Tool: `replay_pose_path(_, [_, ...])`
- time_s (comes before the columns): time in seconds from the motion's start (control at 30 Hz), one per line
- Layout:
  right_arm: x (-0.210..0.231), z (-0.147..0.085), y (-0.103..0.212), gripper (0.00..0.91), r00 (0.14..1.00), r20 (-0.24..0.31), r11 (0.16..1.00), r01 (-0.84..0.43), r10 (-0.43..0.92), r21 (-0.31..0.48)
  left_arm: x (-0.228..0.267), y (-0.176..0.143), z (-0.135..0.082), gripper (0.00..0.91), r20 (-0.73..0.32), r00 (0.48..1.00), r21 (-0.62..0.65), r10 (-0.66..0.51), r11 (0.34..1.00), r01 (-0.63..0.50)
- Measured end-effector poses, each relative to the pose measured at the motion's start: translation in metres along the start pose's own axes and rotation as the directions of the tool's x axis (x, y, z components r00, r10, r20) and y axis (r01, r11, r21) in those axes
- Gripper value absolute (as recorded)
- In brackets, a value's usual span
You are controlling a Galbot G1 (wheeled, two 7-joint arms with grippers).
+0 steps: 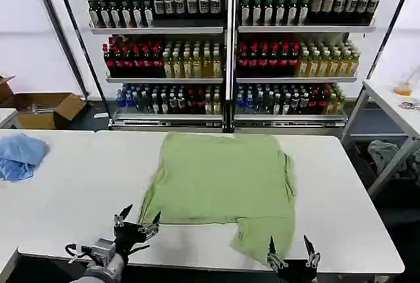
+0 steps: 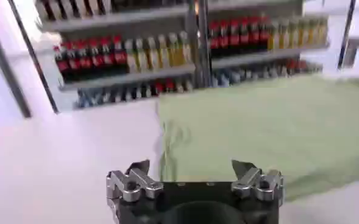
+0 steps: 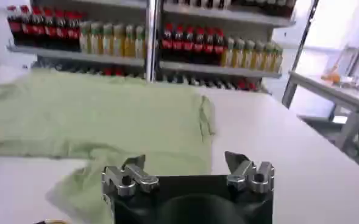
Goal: Fold and organize the clothes.
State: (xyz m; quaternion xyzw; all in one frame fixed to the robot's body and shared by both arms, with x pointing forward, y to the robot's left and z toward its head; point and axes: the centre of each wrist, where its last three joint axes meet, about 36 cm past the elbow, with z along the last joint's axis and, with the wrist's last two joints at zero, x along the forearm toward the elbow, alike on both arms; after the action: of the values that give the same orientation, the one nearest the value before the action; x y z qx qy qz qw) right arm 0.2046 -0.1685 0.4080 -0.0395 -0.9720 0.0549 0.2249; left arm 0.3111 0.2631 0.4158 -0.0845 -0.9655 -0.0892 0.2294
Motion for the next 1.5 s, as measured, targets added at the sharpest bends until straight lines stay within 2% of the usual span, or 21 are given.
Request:
replay_pose_path(0.1, [-0.001,0.004,0.005,0.907,1.000,-0.024,1.000,0.003,-0.003,-0.007,-0.009,0.004,0.004,0.907,-0.039,0.999,-0.021,-0.003,1.000,0.002])
replay_pose_path(0.13, [-0.001,0.005,0.006,0.907,1.000,-0.031,1.000,0.005,-0.005,-0.010,-0.011,0.005,0.005,0.836,-0.051,0.999,-0.026,-0.005,1.000,0.004])
replay_pose_path(0.17, [-0.002,0.006,0.007,0.907,0.999,-0.038,1.000,0.005,-0.005,-0.014,-0.014,0.007,0.007,0.705,-0.065,0.998,-0.028,-0.006,1.000,0.004])
replay_pose_path(0.2, [-0.002,0.008,0.009,0.887,0.999,-0.046,1.000,0.005,-0.006,-0.018,-0.017,0.007,0.009,0.665,-0.076,0.997,-0.029,-0.007,1.000,0.004])
replay_pose_path(0.23, [-0.002,0.008,0.010,0.756,0.999,-0.052,1.000,0.005,-0.006,-0.021,-0.019,0.008,0.010,0.595,-0.084,0.996,-0.031,-0.008,1.000,0.006])
replay_pose_path(0.3, [-0.002,0.010,0.011,0.091,0.998,-0.064,1.000,0.005,-0.007,-0.029,-0.023,0.009,0.011,0.091,-0.099,0.995,-0.031,-0.010,1.000,0.007])
replay_pose_path(0.37, [-0.002,0.011,0.012,0.010,0.997,-0.073,0.999,0.005,-0.007,-0.036,-0.026,0.010,0.011,0.040,-0.107,0.994,-0.031,-0.009,1.000,0.006])
replay_pose_path(0.63, [0.001,0.012,0.014,0.000,0.995,-0.094,0.997,0.016,-0.023,-0.079,-0.031,0.012,0.012,0.020,-0.123,0.992,-0.008,0.003,1.000,-0.004])
replay_pose_path(1.0, [0.004,0.012,0.011,0.000,0.996,-0.082,0.996,0.020,-0.027,-0.091,-0.028,0.014,0.016,0.020,-0.129,0.991,0.021,0.036,0.999,-0.033])
replay_pose_path(1.5, [0.026,-0.006,-0.012,0.000,1.000,0.008,0.998,0.004,-0.004,-0.057,-0.005,0.013,0.011,0.020,-0.083,0.994,0.043,0.069,0.997,-0.066])
